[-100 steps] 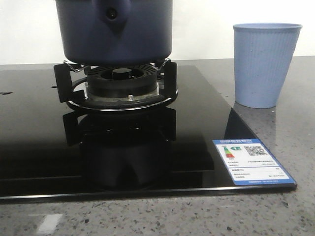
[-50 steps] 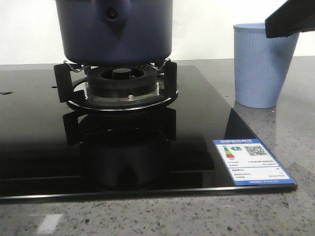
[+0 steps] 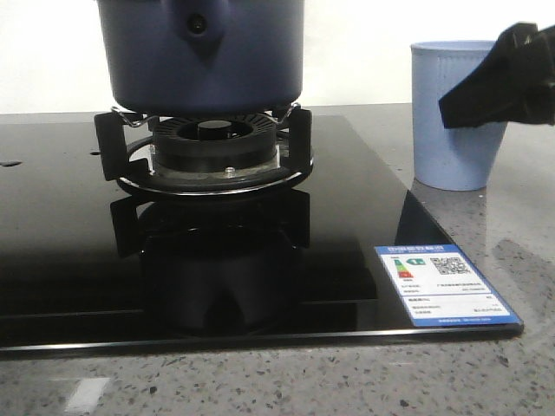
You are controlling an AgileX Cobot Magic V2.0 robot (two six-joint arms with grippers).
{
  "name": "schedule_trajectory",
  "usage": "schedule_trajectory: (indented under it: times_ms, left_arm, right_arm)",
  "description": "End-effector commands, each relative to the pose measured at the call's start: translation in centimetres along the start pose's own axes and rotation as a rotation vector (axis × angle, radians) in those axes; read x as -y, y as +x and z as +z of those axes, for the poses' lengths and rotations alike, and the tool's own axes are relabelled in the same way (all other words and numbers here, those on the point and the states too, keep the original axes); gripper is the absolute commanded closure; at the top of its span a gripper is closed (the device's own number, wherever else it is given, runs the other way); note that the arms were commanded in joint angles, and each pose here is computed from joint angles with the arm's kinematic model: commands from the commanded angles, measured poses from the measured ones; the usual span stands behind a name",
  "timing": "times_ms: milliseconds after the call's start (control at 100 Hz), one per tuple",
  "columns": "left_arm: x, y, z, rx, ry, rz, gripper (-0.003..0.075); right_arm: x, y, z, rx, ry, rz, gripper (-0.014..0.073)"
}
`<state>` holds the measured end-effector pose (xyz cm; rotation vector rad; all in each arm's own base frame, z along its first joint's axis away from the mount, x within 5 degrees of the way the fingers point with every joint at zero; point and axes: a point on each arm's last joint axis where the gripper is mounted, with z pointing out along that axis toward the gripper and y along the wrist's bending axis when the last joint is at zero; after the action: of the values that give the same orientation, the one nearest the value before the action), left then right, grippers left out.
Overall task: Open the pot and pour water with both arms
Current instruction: 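Reach the right gripper to the light blue cup and grasp it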
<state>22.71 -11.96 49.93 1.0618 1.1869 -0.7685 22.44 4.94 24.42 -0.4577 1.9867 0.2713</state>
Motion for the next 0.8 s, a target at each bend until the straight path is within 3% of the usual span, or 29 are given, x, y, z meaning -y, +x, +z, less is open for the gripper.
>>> schedule_trajectory:
  times_ms: [0, 400, 790]
  left_arm:
    - [0.9, -3.1, -1.0, 0.136, -0.019, -0.006, 0.0401]
    - [0.9, -3.1, -1.0, 0.136, -0.019, -0.006, 0.0401]
    - [0.9, -3.1, -1.0, 0.136, -0.017, -0.006, 0.0401]
  right_arm:
    - [0.0, -1.7, -0.1, 0.076, -0.018, -0.013, -0.0039]
    - [0.4, -4.2, 1.0, 0.133, -0.047, -0.075, -0.0039]
    - [0.9, -2.6, 4.1, 0.046, -0.092, -0.037, -0.0038]
